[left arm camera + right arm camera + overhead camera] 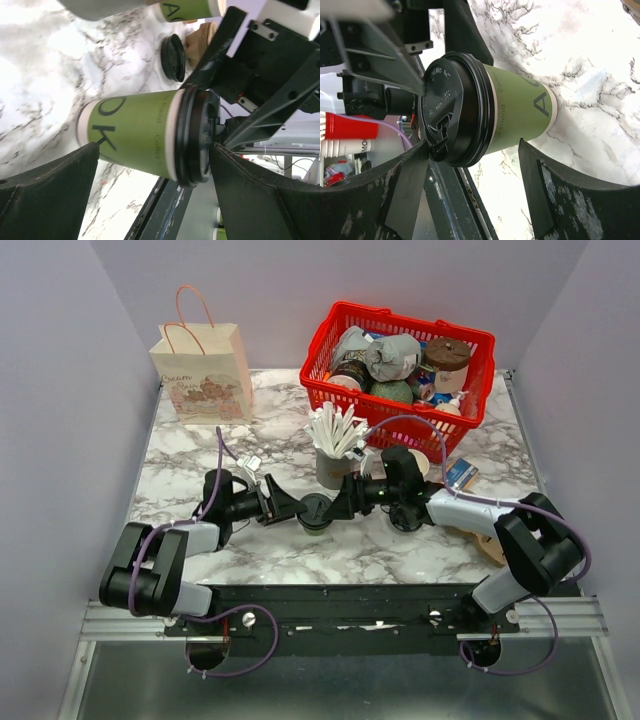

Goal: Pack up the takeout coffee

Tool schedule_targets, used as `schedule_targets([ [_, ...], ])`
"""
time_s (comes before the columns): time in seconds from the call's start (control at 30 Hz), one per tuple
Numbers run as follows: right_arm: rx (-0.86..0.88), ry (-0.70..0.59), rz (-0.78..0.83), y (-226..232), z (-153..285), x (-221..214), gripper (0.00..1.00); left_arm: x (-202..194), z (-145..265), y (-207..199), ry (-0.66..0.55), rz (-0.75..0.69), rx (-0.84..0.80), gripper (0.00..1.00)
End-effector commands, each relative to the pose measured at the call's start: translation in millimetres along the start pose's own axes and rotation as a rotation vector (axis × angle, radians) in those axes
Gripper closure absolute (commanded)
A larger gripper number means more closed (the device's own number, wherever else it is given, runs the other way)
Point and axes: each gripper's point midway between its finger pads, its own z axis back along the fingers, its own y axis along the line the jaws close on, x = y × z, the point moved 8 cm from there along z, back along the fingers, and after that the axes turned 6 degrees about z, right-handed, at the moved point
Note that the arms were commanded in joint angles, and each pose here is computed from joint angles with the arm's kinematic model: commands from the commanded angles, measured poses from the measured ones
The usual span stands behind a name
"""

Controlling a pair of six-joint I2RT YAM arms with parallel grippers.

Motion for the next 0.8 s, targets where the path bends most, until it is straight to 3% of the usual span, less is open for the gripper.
schedule_targets([
  [0.0, -0.011, 0.009, 0.018, -6, -4, 4, 0.2, -1, -3, 15, 0.039, 0.05, -0.002, 0.04],
  [0.23, -0.056, 0.014, -0.04, -23, -4, 2, 0.2, 6, -11, 29, 0.078, 0.152, -0.112, 0.11],
  [0.37, -0.067, 0.02, -0.054, -28, -4, 0, 0.2, 17, -19, 29, 0.057, 0.103, -0.187, 0.12],
  [0.67, -0.15, 0.05, -0.072, -41, -5, -12, 0.25, 11, -28, 68, 0.035, 0.122, -0.048, 0.16],
  [0.77, -0.106, 0.039, -0.062, -37, -3, -7, 0.25, 17, -28, 56, 0.02, 0.095, -0.102, 0.15],
])
